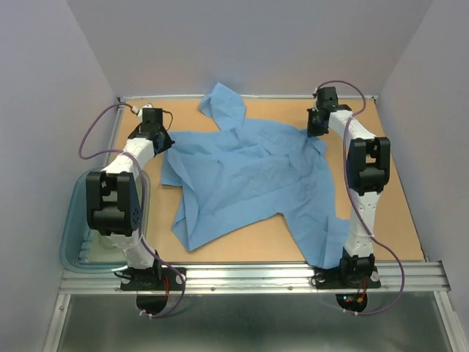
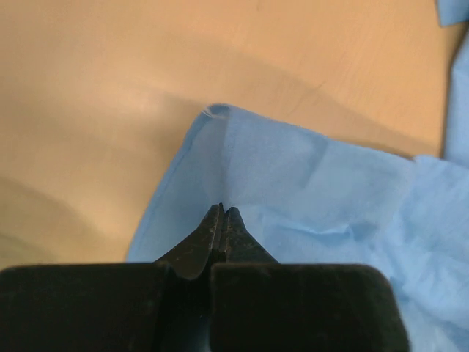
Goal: Fold and stack the long sleeve shirts
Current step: Flatten the shirt out
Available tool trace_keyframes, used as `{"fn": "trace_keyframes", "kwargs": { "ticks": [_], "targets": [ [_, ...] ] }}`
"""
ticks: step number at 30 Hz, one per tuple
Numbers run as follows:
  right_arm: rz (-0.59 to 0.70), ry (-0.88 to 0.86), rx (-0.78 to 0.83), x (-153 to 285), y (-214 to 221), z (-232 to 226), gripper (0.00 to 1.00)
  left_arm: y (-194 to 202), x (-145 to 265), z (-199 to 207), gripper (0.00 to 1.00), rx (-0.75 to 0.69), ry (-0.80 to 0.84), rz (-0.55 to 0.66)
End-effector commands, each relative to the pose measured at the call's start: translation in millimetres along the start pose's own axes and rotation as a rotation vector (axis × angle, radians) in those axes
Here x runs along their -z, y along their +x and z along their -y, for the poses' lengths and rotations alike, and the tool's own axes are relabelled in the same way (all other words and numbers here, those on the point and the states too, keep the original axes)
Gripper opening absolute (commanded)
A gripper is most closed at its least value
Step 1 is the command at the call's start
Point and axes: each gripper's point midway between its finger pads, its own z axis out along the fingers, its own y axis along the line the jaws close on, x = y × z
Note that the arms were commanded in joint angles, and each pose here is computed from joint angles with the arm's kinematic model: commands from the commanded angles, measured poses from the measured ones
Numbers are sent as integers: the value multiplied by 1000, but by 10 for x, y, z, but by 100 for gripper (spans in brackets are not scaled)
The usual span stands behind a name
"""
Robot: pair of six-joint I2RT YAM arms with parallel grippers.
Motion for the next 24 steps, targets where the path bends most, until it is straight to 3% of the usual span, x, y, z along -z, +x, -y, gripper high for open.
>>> {"fn": "trace_keyframes", "kwargs": {
  "ticks": [1, 6, 8, 9, 10, 12, 13, 14, 17, 20, 24],
  "targets": [
    [239, 242, -213, 786, -658, 709, 1, -378, 402, -116, 0, 6, -6, 110],
    [320, 363, -310, 1155, -778, 1066, 4, -284, 401, -187, 0, 5, -2, 76],
    [326, 356, -319, 1180, -791, 1053, 28, -279, 388, -187, 2, 6, 3, 73],
    [324, 345, -321, 1181, -788, 1033, 39, -318, 389, -172, 17, 6, 12, 82],
    [335, 317, -332, 1225, -817, 983, 47, -362, 387, -164, 22, 5, 15, 90],
    [360, 265, -336, 1376, -886, 887, 71, -559, 449, -98, 44, -13, 31, 127],
    [352, 249, -335, 1355, -866, 859, 71, -644, 495, -65, 51, -16, 38, 143],
    [376, 225, -336, 1489, -920, 809, 80, -704, 549, -37, 65, -21, 46, 151],
    [417, 158, -350, 1806, -933, 630, 89, -889, 768, 124, 89, -16, 119, 192],
    [403, 76, -311, 1959, -767, 299, 90, -829, 990, 269, 93, -4, 191, 198],
    [331, -36, -218, 2006, -327, -340, 91, -289, 1234, 474, 93, -32, 276, 135]
  ]
}}
